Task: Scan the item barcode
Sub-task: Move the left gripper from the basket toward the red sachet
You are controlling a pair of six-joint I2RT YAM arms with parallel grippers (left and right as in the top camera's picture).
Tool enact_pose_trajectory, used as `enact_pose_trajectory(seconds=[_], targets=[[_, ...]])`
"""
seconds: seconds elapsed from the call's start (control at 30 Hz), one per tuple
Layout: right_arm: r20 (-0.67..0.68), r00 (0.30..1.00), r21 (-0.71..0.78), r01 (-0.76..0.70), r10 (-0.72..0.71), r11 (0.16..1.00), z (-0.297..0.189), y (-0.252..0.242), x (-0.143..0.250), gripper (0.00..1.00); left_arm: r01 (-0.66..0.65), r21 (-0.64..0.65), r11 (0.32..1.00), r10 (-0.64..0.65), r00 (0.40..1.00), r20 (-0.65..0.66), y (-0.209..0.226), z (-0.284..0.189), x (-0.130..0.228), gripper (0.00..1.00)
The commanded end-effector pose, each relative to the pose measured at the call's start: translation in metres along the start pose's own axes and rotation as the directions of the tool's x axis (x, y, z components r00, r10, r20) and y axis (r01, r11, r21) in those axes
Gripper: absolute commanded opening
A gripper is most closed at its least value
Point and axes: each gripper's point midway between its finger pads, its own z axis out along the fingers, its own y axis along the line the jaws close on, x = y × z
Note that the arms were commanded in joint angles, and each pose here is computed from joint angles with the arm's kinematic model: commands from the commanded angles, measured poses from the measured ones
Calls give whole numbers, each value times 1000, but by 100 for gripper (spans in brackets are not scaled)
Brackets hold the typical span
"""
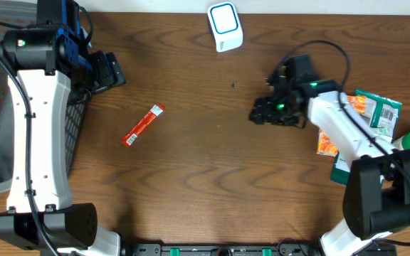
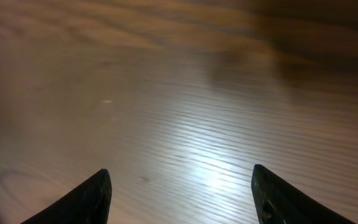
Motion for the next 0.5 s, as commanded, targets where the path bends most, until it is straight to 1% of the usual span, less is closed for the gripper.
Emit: enact_pose_trajectory(seconds=[0.0,0.1,0.27,0.3,0.33,0.37,0.4,0.47], targets=[[5,998,-21,68,-67,998,2,23,5,68,-13,8,1000,13,1000,27,-2,-2,-5,86],[10,996,11,93,-93,996,5,26,6,68,-15,12,1000,14,999,40,-3,-2,-8,87],[16,994,35,106,-106,994,6,26,5,68,-17,-13,1000,16,999,-37,2,9,9,86],[17,994,36,105,-106,994,6,25,5,69,-19,-19,1000,18,998,-57,3,14,14,80],[17,994,36,105,-105,994,6,25,5,69,-22,-25,999,20,997,-80,3,19,19,69],[17,994,36,104,-105,994,6,25,5,69,-26,-33,999,23,994,-109,5,25,26,53],[17,994,36,104,-105,994,6,25,5,69,-31,-39,999,26,991,-132,5,30,32,43],[17,994,36,104,-105,994,6,25,5,69,-49,-52,997,39,982,-185,5,45,46,41]])
